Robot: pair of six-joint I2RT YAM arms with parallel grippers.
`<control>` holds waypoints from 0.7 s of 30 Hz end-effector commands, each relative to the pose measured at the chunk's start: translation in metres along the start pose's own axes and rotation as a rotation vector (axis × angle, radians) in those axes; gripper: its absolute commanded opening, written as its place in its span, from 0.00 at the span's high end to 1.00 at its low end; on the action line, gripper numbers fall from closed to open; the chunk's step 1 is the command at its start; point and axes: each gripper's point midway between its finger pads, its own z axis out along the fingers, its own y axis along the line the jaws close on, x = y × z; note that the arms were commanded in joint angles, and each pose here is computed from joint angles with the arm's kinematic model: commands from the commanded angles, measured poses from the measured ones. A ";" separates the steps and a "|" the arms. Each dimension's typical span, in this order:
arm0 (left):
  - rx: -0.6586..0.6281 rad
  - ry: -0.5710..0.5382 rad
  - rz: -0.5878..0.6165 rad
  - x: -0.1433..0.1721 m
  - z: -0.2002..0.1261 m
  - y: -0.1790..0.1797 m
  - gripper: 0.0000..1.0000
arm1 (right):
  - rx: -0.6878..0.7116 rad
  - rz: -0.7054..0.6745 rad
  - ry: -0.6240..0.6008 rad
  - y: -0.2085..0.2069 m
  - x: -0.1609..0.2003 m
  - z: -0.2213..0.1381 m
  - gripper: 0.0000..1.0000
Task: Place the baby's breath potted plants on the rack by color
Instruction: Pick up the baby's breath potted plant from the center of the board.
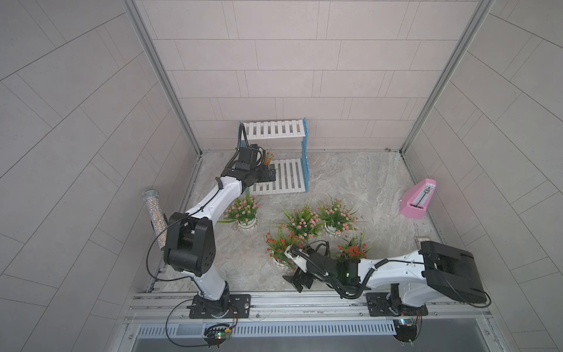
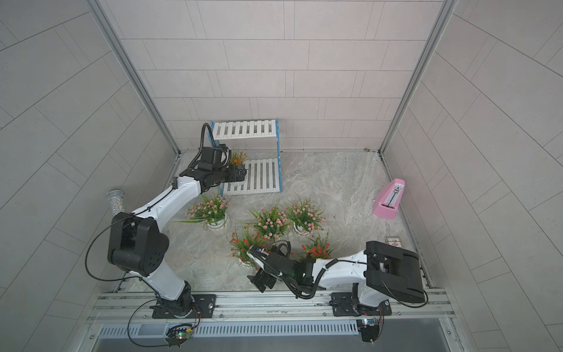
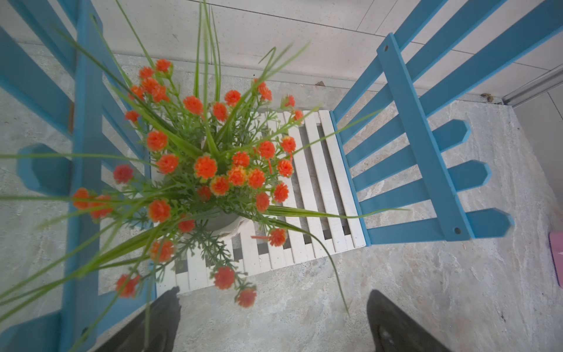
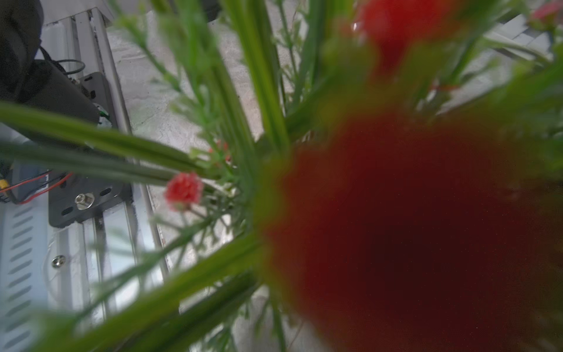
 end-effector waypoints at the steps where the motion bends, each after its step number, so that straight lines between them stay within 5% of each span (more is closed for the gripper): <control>1: 0.004 -0.026 -0.028 -0.005 -0.001 0.003 0.00 | 0.047 0.042 -0.101 -0.007 -0.026 0.006 0.01; 21: 0.000 -0.035 -0.047 -0.004 0.001 0.010 0.00 | 0.072 0.084 -0.326 -0.021 -0.075 0.050 0.01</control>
